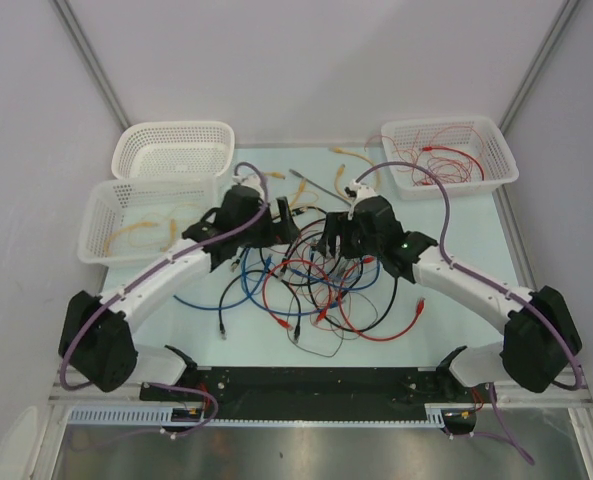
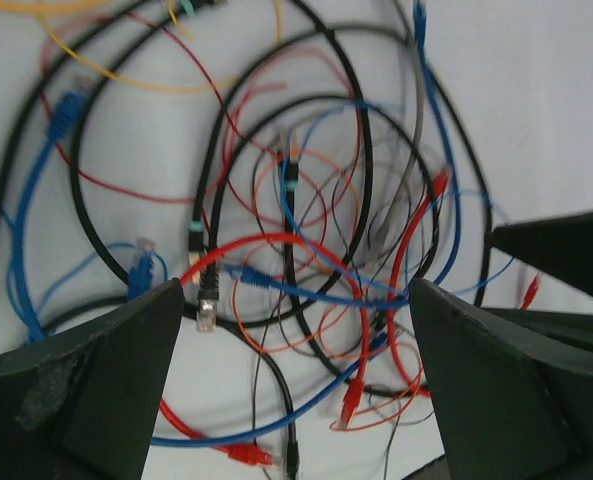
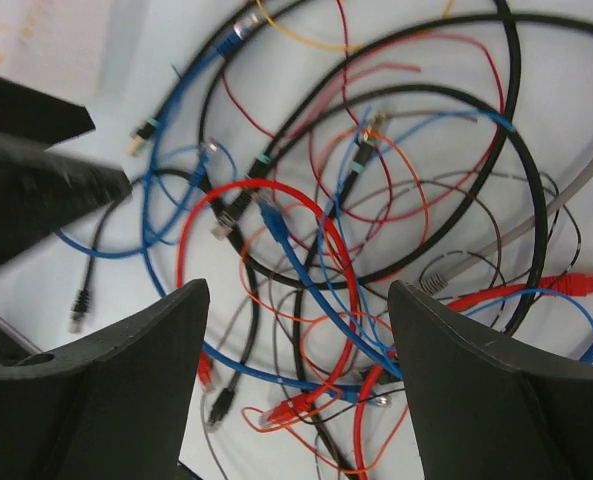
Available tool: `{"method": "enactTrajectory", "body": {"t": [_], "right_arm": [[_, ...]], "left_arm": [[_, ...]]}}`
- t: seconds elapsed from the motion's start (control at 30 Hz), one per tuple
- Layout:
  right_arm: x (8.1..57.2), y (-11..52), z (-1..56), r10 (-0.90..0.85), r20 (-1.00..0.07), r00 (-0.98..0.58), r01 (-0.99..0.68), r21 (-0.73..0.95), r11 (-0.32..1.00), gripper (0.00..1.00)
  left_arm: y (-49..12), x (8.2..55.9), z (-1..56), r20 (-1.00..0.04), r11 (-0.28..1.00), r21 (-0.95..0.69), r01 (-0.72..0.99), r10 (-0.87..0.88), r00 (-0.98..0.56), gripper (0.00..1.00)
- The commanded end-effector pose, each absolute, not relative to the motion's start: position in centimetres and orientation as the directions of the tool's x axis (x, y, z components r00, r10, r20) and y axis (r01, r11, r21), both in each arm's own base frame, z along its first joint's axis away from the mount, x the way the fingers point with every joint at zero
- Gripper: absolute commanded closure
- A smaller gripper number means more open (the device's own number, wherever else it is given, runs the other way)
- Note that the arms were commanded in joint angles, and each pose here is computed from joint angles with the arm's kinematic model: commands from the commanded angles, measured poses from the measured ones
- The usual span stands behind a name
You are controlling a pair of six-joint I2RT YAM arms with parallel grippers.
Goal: Untangle the cables
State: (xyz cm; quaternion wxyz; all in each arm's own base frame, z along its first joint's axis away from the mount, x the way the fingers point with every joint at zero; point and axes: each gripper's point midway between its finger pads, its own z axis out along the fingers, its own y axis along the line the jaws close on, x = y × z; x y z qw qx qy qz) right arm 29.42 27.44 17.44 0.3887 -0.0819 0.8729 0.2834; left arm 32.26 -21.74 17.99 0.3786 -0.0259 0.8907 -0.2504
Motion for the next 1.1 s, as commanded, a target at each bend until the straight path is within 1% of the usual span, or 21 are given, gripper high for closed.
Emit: {"method": "enactTrajectory", "body": {"t": [0.0, 0.03, 0.1, 0.23, 0.33, 0.43, 0.47, 0.6, 0.77, 0.87, 0.9, 0.93, 0.97, 1.03, 1.07], "right_arm": [[28.3, 28.4, 14.8, -0.058, -0.699, -0.713, -0.416, 0.354, 0.838, 0.23], [28.2, 28.6, 14.2, -0.076, -0.693, -0.717, -0.42, 0.342, 0.84, 0.23], [27.7, 28.9, 12.7, -0.108, -0.672, -0.733, -0.417, 0.318, 0.851, 0.23], [28.3, 27.8, 12.7, -0.04, -0.668, -0.743, -0.327, 0.31, 0.893, 0.25], [28.9, 26.2, 15.0, 0.035, -0.722, -0.691, -0.261, 0.295, 0.919, 0.25], [28.5, 24.9, 18.3, 0.103, -0.769, -0.631, -0.25, 0.327, 0.911, 0.24], [28.4, 24.6, 19.0, 0.116, -0.778, -0.618, -0.247, 0.332, 0.91, 0.24], [27.6, 23.3, 21.7, 0.139, -0.81, -0.57, -0.268, 0.343, 0.9, 0.23], [27.2, 22.2, 21.6, 0.134, -0.797, -0.588, -0.257, 0.341, 0.904, 0.23], [27.5, 22.1, 21.2, 0.134, -0.789, -0.6, -0.251, 0.345, 0.904, 0.24], [27.6, 22.3, 21.3, 0.14, -0.789, -0.598, -0.257, 0.355, 0.899, 0.24], [27.6, 22.4, 21.4, 0.143, -0.788, -0.598, -0.259, 0.359, 0.897, 0.24], [27.7, 22.5, 21.7, 0.151, -0.792, -0.591, -0.265, 0.368, 0.891, 0.24], [27.6, 22.7, 22.1, 0.157, -0.795, -0.586, -0.274, 0.377, 0.885, 0.24], [27.5, 22.6, 22.6, 0.168, -0.798, -0.579, -0.277, 0.386, 0.88, 0.24]], "left_arm": [[-23.3, 30.8, 16.4, -0.68, 0.908, -0.376, 0.184, -0.136, -0.72, 0.0], [-23.4, 29.8, 14.8, -0.652, 0.903, -0.387, 0.187, -0.125, -0.748, 0.0], [-23.4, 29.2, 13.4, -0.632, 0.901, -0.396, 0.175, -0.129, -0.765, 0.0], [-23.0, 28.1, 9.5, -0.568, 0.917, -0.373, 0.139, -0.107, -0.816, 0.0], [-23.4, 28.3, 7.4, -0.524, 0.923, -0.374, 0.091, -0.13, -0.841, 0.0], [-24.2, 29.4, 6.5, -0.502, 0.928, -0.367, 0.061, -0.142, -0.853, 0.01], [-24.1, 29.4, 4.9, -0.469, 0.941, -0.336, 0.044, -0.127, -0.874, 0.0], [-25.1, 31.1, 4.3, -0.465, 0.952, -0.3, 0.065, -0.086, -0.881, 0.0], [-25.2, 31.2, 3.1, -0.459, 0.96, -0.268, 0.085, -0.049, -0.887, 0.0], [-25.0, 30.7, 2.0, -0.433, 0.964, -0.25, 0.088, -0.03, -0.901, 0.09], [-24.9, 30.7, 1.5, -0.426, 0.967, -0.241, 0.088, -0.024, -0.904, 0.16], [-24.8, 30.6, 1.2, -0.424, 0.968, -0.234, 0.09, -0.019, -0.906, 0.2], [-24.7, 30.5, 1.0, -0.42, 0.97, -0.225, 0.087, -0.016, -0.907, 0.26], [-24.3, 30.4, 0.4, -0.415, 0.976, -0.2, 0.087, -0.004, -0.91, 0.27], [-24.0, 30.3, 0.1, -0.413, 0.979, -0.182, 0.087, 0.003, -0.911, 0.26]]}}
